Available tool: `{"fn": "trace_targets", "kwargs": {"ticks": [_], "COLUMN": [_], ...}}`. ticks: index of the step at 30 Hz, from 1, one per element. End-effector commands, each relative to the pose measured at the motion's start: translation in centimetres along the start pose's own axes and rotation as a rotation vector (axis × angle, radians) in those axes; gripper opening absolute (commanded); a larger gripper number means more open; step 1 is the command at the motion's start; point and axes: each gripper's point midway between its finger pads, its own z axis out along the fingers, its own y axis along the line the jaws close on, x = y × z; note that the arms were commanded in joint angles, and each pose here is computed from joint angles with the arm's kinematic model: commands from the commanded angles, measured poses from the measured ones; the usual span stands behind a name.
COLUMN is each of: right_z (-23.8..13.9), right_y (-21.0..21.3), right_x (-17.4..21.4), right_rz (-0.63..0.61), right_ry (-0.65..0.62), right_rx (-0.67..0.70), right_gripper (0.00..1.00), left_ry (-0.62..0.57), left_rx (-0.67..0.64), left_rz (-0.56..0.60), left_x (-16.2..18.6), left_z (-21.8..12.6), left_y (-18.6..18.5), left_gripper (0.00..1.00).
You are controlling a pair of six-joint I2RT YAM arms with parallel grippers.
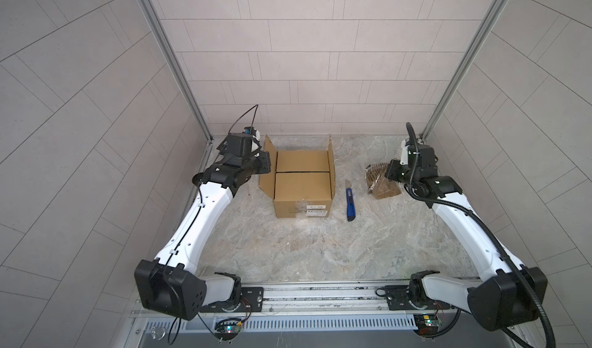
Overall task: Unpack the express box
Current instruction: 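Lower the bag onto the table beside the box and open the right gripper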
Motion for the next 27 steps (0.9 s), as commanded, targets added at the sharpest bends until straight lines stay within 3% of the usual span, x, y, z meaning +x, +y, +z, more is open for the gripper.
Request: {"fn": "trace_targets", "kwargs": {"ticks": [1, 12, 21, 23, 25, 27], "right_z": [1.2, 10.2, 13.8, 13.5, 12.7, 11.3], "right_y": [1.8, 1.4, -0.5, -0.8, -1.0, -1.2], "right_x": [-4.0, -2.5, -0.2, -0.3, -1.1, -2.3], "right_rz": [-0.027, -0.026, 0.015, 0.016, 0.005, -0.017], "right_ry": [-0.152, -0.074, 0.005, 0.004, -0.018, -0.046], "right_rx": [-0.08, -0.106, -0.09, -0.072, -0.051, -0.018], "right_gripper": [0.0, 0.0, 0.02, 0.23, 0.39, 0.49], "left_ry": [-0.03, -0.017, -0.01, -0.01, -0.018, -0.033], "left_rx": [0.029, 0.048, 0.058, 0.057, 0.059, 0.061], "left_rz": [-0.006, -0.016, -0.02, -0.02, -0.017, -0.016], "left_x": [-0.8, -0.5, -0.1, -0.1, -0.3, -0.6], "left_z": [0.1, 0.7, 1.0, 1.0, 0.8, 0.5], "left_y": [-0.5, -0.7, -0.8, -0.8, -0.9, -0.9], "left_gripper": [0.0, 0.0, 0.01, 0.08, 0.24, 0.58]}}
